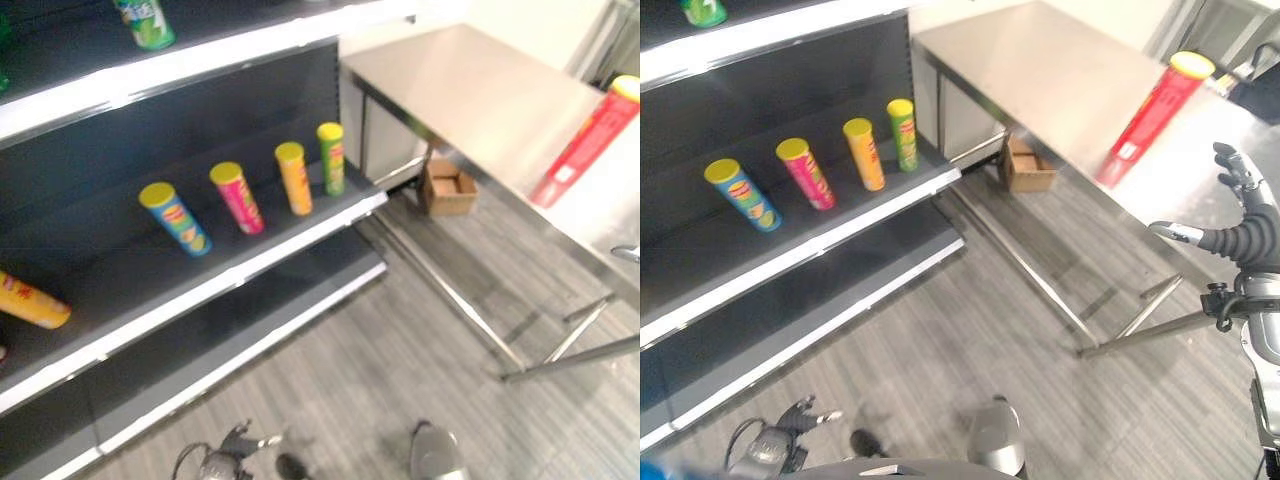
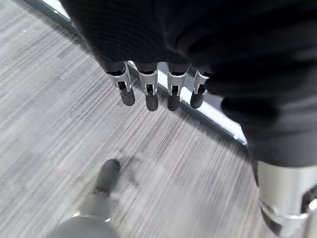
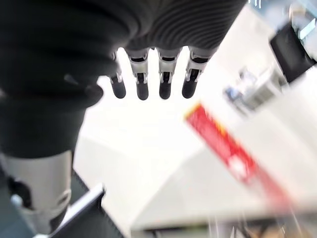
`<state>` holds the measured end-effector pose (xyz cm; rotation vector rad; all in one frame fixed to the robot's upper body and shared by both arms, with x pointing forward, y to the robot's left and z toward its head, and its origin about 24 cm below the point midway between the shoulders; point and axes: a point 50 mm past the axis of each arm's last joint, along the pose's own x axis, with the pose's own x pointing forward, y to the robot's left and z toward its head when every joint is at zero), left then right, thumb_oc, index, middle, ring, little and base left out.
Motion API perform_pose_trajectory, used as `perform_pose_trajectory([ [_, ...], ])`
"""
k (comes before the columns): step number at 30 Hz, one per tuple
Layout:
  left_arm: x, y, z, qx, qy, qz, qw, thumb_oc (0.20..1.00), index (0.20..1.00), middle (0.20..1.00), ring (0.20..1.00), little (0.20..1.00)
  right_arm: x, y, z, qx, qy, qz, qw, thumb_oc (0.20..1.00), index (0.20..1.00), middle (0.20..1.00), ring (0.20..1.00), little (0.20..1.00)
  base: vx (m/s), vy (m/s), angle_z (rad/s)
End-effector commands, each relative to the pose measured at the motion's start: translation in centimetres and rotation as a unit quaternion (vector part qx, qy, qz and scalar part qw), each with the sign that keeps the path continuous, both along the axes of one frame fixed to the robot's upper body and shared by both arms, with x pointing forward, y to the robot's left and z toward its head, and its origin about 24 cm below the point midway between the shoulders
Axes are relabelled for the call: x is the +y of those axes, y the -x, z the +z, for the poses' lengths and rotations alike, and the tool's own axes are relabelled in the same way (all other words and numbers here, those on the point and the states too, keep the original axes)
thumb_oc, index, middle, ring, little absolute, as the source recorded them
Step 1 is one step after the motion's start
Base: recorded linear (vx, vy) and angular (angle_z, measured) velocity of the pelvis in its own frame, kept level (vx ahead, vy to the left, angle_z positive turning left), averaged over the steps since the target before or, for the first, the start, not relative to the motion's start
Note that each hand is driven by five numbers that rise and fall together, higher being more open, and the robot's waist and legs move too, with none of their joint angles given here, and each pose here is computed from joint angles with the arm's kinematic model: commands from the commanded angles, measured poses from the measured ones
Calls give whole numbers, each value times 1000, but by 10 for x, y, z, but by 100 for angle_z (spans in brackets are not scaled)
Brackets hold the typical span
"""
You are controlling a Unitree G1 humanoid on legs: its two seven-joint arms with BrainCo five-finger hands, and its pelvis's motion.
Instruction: Put the goods on the table back onto the shelves and tidy them up.
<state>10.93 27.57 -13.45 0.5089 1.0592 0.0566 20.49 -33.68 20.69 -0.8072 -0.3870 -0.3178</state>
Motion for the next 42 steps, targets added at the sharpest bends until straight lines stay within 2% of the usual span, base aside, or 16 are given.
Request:
perform_pose_trajectory([
  [1, 8, -18, 10, -50, -2, 35, 998, 1000, 1000, 1000, 1000, 1000, -16, 4, 26, -56, 37, -57, 996, 1000, 1000, 1000, 1000, 1000, -138, -304, -86],
  [5, 22, -11, 14, -62, -17, 85, 994, 1000, 1000, 1000, 1000, 1000, -31, 10, 34, -88, 33, -106, 990, 1000, 1000, 1000, 1000, 1000, -182, -391, -47],
  [9, 22, 1, 9, -46, -18, 108, 993, 1000, 1000, 1000, 1000, 1000, -45, 23, 22, -95, -3, -143, 985, 1000, 1000, 1000, 1000, 1000, -94, -276, -32],
  [12, 14, 16, 0, -26, -4, 126, 992, 1000, 1000, 1000, 1000, 1000, -43, 21, 6, -93, -50, -139, 985, 1000, 1000, 1000, 1000, 1000, -114, -230, -27],
  [15, 2, 16, -5, -22, 8, 134, 991, 1000, 1000, 1000, 1000, 1000, -35, 5, -17, -57, -66, -136, 987, 1000, 1000, 1000, 1000, 1000, -251, -153, -59],
  [18, -14, 20, -13, -5, 26, 116, 993, 1000, 1000, 1000, 1000, 1000, -10, -21, -33, -21, -77, -81, 993, 1000, 1000, 1000, 1000, 1000, -171, -125, -122],
  [25, -28, 11, -15, 0, 35, 76, 997, 1000, 1000, 1000, 1000, 1000, -6, -30, -37, -25, -97, -80, 992, 1000, 1000, 1000, 1000, 1000, 23, 74, -60],
  [31, -25, -7, -9, -29, 26, 68, 997, 1000, 1000, 1000, 1000, 1000, -3, -35, -31, -36, -91, -80, 992, 1000, 1000, 1000, 1000, 1000, 71, 120, 1],
  [32, 6, -1, -4, 24, -33, 19, 999, 1000, 1000, 1000, 1000, 1000, -35, -13, -41, -31, -84, -179, 980, 1000, 1000, 1000, 1000, 1000, 22, 77, 6],
  [37, 0, -18, 2, -18, -20, 26, 999, 1000, 1000, 1000, 1000, 1000, -33, -15, -40, -25, -68, -177, 982, 1000, 1000, 1000, 1000, 1000, 33, 54, 6],
  [42, 0, -18, 2, -18, -20, 26, 999, 1000, 1000, 1000, 1000, 1000, -33, -15, -40, -25, -68, -177, 982, 1000, 1000, 1000, 1000, 1000, 0, 0, 0],
])
